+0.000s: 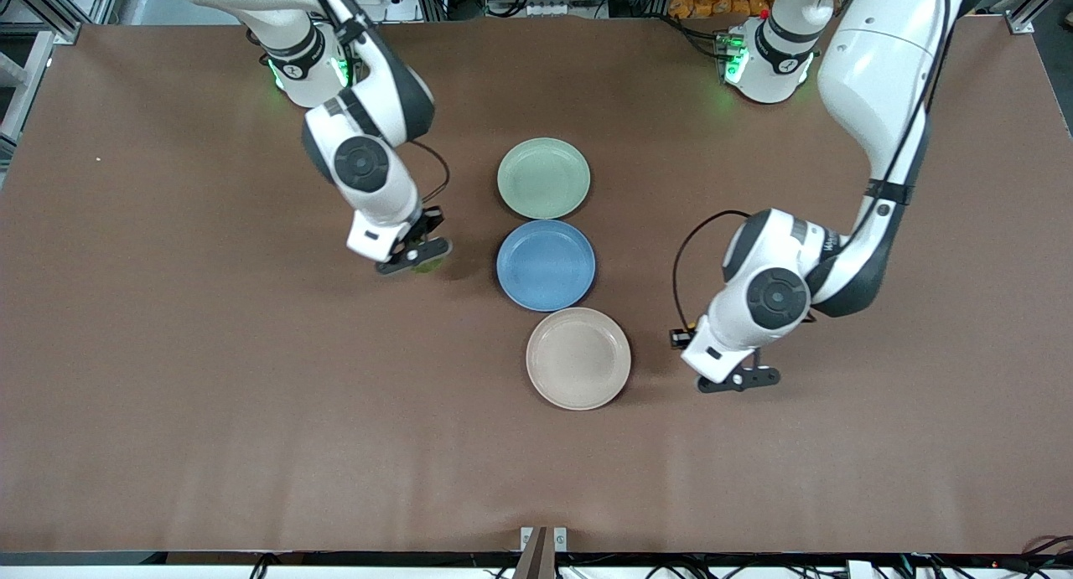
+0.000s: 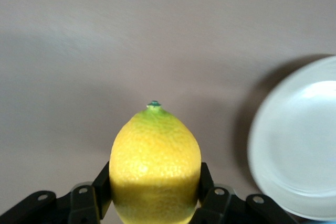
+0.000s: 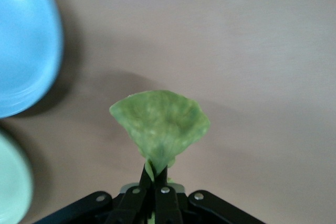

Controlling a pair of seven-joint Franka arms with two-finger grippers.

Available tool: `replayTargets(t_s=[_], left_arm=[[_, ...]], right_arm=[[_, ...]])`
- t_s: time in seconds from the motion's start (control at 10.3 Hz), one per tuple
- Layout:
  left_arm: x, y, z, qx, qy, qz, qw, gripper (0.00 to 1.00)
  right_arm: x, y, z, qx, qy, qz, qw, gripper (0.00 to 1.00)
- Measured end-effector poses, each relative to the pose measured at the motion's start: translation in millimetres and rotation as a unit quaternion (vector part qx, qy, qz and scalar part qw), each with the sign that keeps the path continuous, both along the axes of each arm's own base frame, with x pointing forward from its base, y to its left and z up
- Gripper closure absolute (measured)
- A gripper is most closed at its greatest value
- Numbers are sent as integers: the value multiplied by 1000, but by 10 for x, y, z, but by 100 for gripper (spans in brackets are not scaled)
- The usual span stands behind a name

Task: Place lemon and lettuce in plates
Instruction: 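Carry the lettuce to the green plate while the left gripper carries the lemon, then open the right gripper over the green plate while the left releases the lemon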

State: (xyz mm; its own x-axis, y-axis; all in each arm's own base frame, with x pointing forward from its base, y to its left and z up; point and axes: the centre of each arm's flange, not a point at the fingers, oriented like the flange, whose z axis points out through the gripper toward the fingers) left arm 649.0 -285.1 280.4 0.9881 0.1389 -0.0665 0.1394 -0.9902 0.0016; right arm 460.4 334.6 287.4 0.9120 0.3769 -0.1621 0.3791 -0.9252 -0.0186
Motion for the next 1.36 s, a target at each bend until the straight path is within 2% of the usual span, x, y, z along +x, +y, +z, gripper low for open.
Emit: replayTargets(t_s=[0.29,0.58,1.07,1.17,1.36], left_arm=[[-287,-735,65,-14,-16,30,999,35],[-501,-1273,-137,-43,-42,54,997,35],[-405,-1402,-533,-82,-108,95,986,35],[-401,-1409,-594,-83,-115,96,985,34],[-378,-1400,-595,-83,-120,97,985,24]], right_arm=[[-594,823,-238,20,-7,5,1000,96],[-1158,1359,-410,28,6,7,1000,96],[-1621,1694,-389,31,17,1,999,96],[-1677,1770,-359,35,15,1,999,86],[-1672,1851,-325,41,13,3,999,58]])
